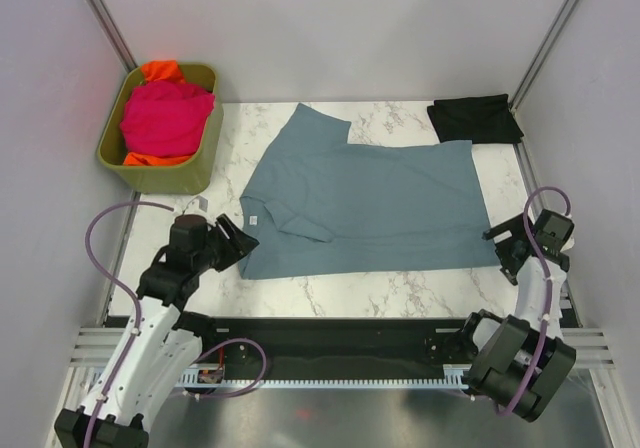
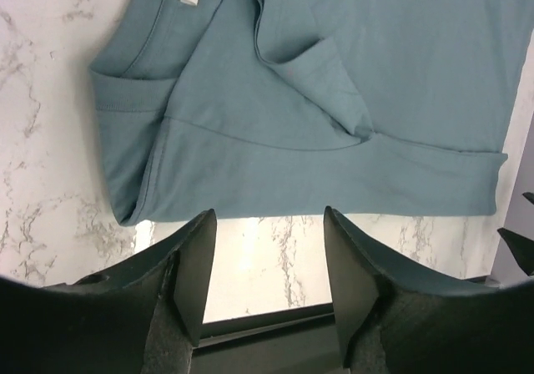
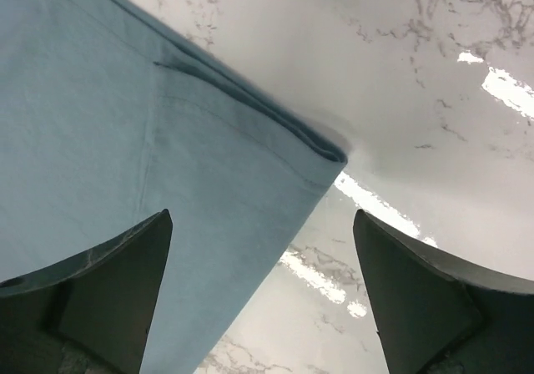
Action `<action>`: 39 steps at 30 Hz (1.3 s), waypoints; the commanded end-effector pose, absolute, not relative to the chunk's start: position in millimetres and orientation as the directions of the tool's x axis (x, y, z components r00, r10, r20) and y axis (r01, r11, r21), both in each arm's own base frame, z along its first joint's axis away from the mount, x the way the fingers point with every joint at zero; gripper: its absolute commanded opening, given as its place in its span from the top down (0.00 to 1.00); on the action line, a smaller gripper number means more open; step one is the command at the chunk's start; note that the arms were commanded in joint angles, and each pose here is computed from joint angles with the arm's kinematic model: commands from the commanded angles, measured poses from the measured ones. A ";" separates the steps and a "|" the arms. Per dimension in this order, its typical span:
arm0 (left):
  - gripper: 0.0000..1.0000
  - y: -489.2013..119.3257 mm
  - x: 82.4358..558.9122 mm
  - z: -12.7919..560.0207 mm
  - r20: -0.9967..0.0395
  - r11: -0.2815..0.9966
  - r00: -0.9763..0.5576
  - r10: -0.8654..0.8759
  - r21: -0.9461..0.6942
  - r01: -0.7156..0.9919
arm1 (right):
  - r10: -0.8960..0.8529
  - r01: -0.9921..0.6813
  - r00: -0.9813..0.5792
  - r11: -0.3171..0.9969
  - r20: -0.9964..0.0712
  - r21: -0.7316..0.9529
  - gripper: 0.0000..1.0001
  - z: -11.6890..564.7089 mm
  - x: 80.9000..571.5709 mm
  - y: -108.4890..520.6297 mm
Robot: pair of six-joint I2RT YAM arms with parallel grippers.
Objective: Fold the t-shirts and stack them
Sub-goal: Fold the tshirt
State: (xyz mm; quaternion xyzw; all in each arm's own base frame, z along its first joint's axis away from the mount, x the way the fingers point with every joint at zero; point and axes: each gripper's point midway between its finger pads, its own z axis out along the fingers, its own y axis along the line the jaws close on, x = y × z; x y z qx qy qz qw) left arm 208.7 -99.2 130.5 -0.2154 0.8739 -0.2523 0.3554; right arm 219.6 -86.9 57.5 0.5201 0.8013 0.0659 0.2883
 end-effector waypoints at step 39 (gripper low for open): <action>0.67 -103.8 214.0 32.0 -0.439 0.809 -0.737 -0.515 -0.534 -0.246 | -0.467 -0.714 -0.647 0.648 -0.602 0.265 0.28 63.5 349.2 415.5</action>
